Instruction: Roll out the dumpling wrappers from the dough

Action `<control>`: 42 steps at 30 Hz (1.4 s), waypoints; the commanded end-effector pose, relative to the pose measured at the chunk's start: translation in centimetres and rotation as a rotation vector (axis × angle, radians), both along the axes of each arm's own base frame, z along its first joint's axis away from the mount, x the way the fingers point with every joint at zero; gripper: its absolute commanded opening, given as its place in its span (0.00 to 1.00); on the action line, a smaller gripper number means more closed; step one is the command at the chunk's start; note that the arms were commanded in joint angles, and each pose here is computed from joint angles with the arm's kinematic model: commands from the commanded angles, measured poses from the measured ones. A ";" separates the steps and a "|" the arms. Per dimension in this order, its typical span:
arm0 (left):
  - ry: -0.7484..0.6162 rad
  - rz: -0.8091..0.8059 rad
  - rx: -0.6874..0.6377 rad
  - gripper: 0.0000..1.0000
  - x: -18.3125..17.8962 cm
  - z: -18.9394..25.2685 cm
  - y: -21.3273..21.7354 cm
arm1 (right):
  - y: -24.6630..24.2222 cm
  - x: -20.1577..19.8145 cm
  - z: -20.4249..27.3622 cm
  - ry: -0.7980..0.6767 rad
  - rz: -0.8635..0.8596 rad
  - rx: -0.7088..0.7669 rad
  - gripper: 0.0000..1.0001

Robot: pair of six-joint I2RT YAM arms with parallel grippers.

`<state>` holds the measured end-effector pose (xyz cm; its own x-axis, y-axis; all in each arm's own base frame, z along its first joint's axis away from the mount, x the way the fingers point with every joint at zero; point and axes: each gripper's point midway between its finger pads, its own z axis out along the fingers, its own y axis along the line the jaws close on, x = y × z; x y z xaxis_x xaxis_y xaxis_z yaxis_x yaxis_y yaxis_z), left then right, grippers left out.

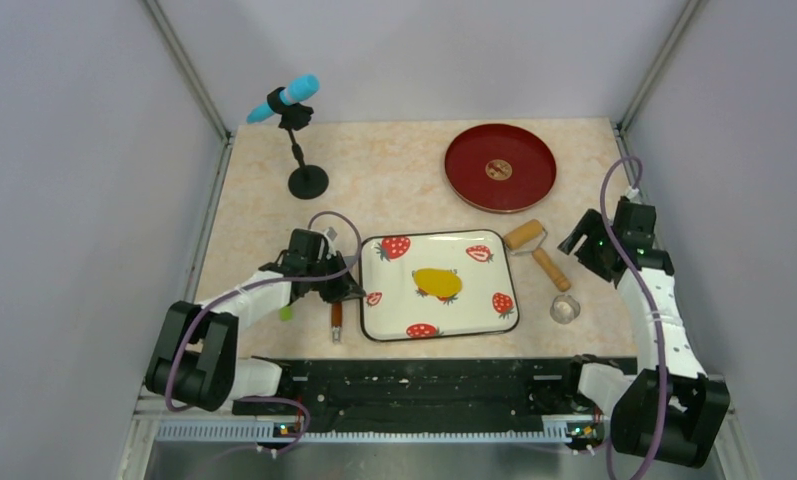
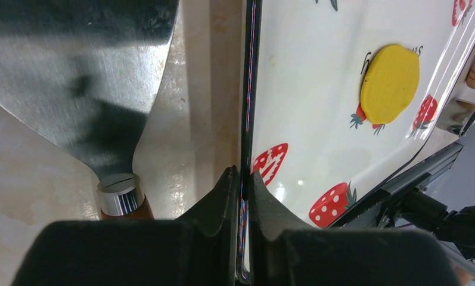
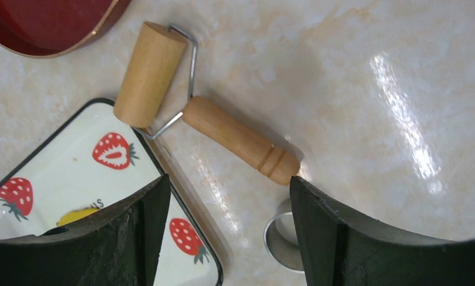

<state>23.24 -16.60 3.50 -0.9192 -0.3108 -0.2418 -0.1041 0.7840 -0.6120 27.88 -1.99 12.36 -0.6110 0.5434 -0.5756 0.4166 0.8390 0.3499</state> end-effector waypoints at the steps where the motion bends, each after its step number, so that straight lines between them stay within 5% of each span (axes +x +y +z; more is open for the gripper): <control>1: -0.130 -0.030 -0.039 0.11 2.3 3.1 -1.0 | -0.6 -3.5 -0.3 0.110 -0.084 -0.009 0.68; 13: -0.167 -0.094 -0.082 0.11 2.2 3.6 -1.8 | -0.2 -7.0 -5.3 0.385 -0.208 0.193 0.59; 20: -0.159 -0.108 -0.105 0.11 2.3 3.0 -2.1 | -2.4 -7.7 -5.9 0.388 -0.307 0.240 0.58; 25: -0.150 -0.111 -0.120 0.10 2.3 2.5 -2.4 | -1.5 -7.8 -6.2 0.399 -0.277 0.291 0.46; 42: -0.147 -0.098 -0.135 0.10 2.7 2.1 -2.5 | -0.1 -8.8 -7.2 0.463 -0.257 0.360 0.32</control>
<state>24.78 -18.11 4.03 -0.9204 -0.2678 -0.2850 -0.0065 0.7391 -0.6736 19.18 -2.55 5.32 -0.5712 0.8180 -0.0682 0.7675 0.5617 0.3091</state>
